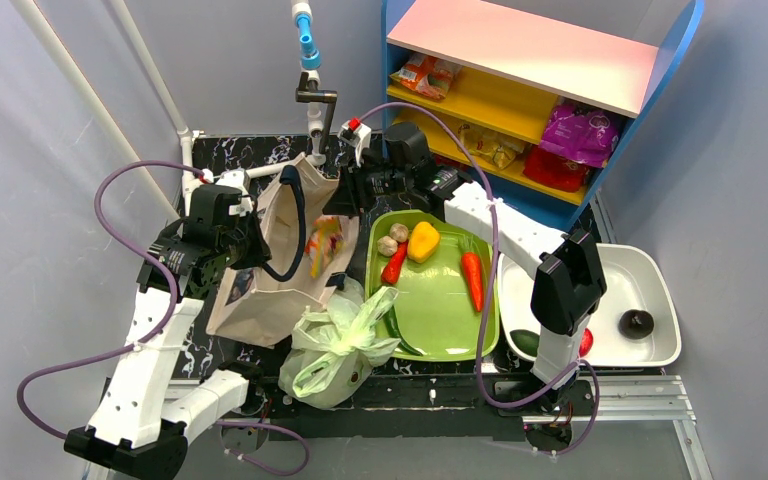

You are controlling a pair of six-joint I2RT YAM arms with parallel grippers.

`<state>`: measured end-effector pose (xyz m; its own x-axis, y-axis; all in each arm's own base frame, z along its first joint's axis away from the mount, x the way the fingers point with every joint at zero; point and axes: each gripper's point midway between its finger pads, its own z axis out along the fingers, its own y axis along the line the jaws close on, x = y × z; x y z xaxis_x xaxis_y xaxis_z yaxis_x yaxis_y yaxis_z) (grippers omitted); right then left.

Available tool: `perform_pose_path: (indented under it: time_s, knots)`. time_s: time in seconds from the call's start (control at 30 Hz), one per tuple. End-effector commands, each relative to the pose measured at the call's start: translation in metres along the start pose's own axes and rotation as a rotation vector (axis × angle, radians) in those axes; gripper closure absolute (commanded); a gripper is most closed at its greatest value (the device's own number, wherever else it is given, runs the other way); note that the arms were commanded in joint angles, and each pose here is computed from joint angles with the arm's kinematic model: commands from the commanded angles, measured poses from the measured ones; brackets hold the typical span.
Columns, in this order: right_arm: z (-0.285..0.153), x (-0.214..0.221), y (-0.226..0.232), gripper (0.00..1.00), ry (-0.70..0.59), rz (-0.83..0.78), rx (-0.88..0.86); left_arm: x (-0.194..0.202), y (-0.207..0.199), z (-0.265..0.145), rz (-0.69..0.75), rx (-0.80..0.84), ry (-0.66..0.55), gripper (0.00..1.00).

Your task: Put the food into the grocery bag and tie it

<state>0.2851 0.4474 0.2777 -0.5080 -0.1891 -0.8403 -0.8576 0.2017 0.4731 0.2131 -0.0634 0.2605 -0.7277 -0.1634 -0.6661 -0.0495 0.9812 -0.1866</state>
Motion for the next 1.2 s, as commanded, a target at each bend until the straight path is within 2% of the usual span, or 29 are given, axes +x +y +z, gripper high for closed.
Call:
perform_pose_path:
  time_s: [0.0, 0.07, 0.13, 0.27, 0.4, 0.5, 0.63, 0.8, 1.0, 1.17]
  knots:
    - [-0.018, -0.039, 0.031, 0.53, -0.093, -0.096, -0.031, -0.011, 0.001, -0.007, 0.004, -0.001, -0.062, 1.0]
    - [-0.021, -0.046, 0.033, 0.45, -0.106, -0.105, -0.02, -0.01, 0.001, -0.007, 0.003, 0.0, -0.063, 1.0]
    - [-0.025, -0.053, 0.035, 0.42, -0.117, -0.115, -0.009, -0.01, 0.002, -0.007, 0.001, -0.001, -0.064, 1.0]
    - [-0.035, -0.072, 0.041, 0.41, -0.152, -0.138, 0.032, -0.009, 0.002, -0.006, -0.004, -0.005, -0.066, 1.0]
    - [-0.05, -0.094, 0.034, 0.41, -0.206, -0.15, 0.153, -0.008, 0.004, -0.006, -0.011, -0.008, -0.066, 1.0]
    - [-0.07, -0.115, 0.015, 0.4, -0.27, -0.158, 0.331, -0.006, 0.003, -0.005, -0.016, -0.007, -0.064, 1.0]
    - [-0.106, -0.14, -0.023, 0.35, -0.38, -0.184, 0.611, -0.005, 0.003, -0.005, -0.016, -0.004, -0.063, 1.0]
    - [-0.146, -0.159, -0.068, 0.28, -0.394, -0.177, 0.877, -0.004, 0.004, -0.005, -0.015, -0.007, -0.063, 1.0]
    - [-0.183, -0.157, -0.115, 0.25, -0.374, -0.022, 0.996, -0.003, 0.007, -0.005, -0.012, -0.021, -0.07, 1.0]
    - [-0.195, -0.158, -0.139, 0.25, -0.394, -0.01, 1.041, 0.001, 0.01, -0.005, -0.012, -0.029, -0.067, 1.0]
